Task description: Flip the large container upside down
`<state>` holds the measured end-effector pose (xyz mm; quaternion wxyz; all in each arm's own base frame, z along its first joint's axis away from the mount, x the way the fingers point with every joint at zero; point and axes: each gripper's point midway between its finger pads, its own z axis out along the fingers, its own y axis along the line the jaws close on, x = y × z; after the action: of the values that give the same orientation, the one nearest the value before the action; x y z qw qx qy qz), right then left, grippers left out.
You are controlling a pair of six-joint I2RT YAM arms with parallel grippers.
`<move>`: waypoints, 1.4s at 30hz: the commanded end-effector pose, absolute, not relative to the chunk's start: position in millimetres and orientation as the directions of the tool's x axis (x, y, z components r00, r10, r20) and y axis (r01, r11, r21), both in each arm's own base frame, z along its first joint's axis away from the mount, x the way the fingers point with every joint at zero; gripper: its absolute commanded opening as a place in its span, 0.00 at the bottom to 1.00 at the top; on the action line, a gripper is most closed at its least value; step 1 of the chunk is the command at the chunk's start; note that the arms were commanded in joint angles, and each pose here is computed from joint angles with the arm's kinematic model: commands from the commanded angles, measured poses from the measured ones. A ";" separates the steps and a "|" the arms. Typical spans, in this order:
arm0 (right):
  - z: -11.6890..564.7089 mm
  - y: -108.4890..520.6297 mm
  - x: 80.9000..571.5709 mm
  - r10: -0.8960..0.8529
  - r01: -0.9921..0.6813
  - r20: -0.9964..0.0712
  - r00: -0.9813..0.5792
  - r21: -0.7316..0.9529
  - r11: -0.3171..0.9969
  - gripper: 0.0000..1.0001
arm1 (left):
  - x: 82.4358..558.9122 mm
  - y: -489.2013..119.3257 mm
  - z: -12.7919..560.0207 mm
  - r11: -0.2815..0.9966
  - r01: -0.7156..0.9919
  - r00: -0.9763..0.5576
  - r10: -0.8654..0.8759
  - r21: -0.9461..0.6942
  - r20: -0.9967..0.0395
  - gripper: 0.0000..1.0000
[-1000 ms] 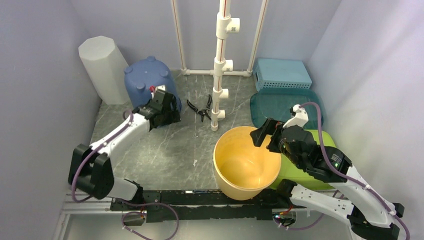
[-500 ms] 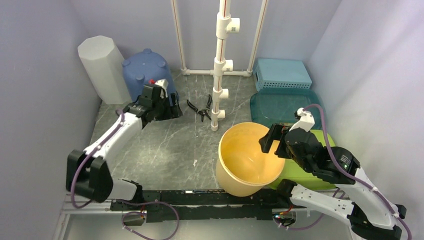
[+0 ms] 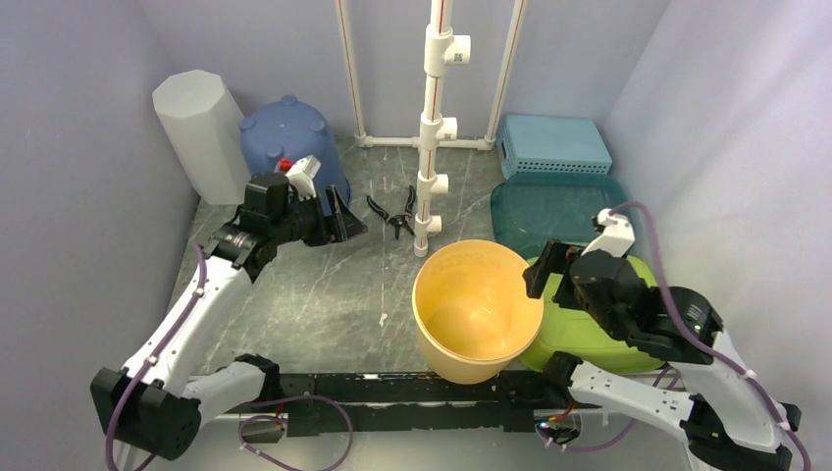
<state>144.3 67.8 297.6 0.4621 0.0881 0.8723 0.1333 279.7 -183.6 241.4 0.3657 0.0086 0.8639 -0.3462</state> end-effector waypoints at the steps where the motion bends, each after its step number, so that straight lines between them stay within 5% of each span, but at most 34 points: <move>1: 251.9 70.8 133.7 0.200 0.045 -0.720 -0.664 0.229 0.972 0.97 | 248.6 -199.1 267.8 0.638 0.328 -0.753 -0.269 -0.697 -0.600 0.80; 11: 229.6 135.9 144.5 0.145 -0.092 -0.659 -0.738 0.312 0.946 0.46 | 206.3 -205.0 276.4 0.538 0.344 -0.807 -0.250 -0.770 -0.535 0.81; 19: 225.1 193.7 173.0 0.153 -0.123 -0.637 -0.756 0.367 0.922 0.17 | 197.0 -181.7 303.7 0.664 0.365 -0.769 -0.180 -0.653 -0.613 0.84; 27: 206.6 241.9 197.1 0.279 -0.109 -0.612 -0.740 0.518 0.848 0.08 | 184.8 -155.0 293.3 0.775 0.318 -0.770 -0.124 -0.546 -0.625 0.85; 42: 111.1 274.0 178.4 0.357 0.014 -0.390 -0.849 0.659 0.752 0.11 | 172.0 -145.9 319.3 0.756 0.312 -0.684 -0.241 -0.575 -0.688 0.86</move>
<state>190.1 271.7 150.3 0.3069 0.0700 0.8884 0.3342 171.5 -153.7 312.9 0.3734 0.0378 0.8539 -0.3605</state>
